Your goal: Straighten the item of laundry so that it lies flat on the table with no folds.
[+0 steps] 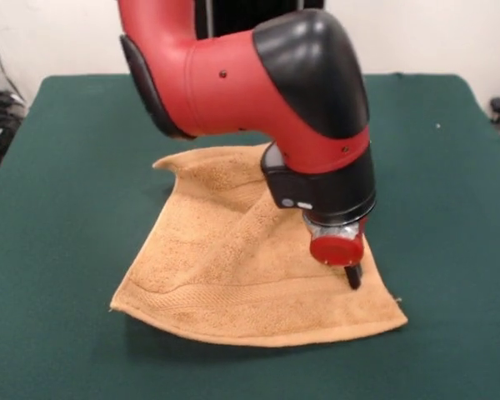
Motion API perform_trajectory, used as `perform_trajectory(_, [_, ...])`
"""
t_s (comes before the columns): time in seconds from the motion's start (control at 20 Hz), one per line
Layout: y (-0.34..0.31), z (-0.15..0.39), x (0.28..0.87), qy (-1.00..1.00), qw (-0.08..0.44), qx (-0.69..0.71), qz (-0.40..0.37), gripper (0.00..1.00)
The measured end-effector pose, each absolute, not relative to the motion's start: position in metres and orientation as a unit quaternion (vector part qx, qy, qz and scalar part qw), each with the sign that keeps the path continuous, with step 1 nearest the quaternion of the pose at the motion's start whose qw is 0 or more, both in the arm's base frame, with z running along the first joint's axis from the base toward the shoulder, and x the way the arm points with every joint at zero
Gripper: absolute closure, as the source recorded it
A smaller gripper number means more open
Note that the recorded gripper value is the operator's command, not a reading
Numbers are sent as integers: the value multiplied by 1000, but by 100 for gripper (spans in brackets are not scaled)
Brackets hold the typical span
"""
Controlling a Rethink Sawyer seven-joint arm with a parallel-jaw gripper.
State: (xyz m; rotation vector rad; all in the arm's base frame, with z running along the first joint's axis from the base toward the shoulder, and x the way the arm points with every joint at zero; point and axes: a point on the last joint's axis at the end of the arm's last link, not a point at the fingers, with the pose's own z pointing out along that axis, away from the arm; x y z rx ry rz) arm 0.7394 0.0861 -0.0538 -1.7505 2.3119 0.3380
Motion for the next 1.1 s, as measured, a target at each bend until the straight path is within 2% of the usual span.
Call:
perform_trajectory(0.2, [83,-57,747,793,137,-580,125,100])
perform_trajectory(0.65, [84,-68,780,814,247,-512,121,100])
perform_trajectory(1.1, [95,-72,790,817,281,-491,110,100])
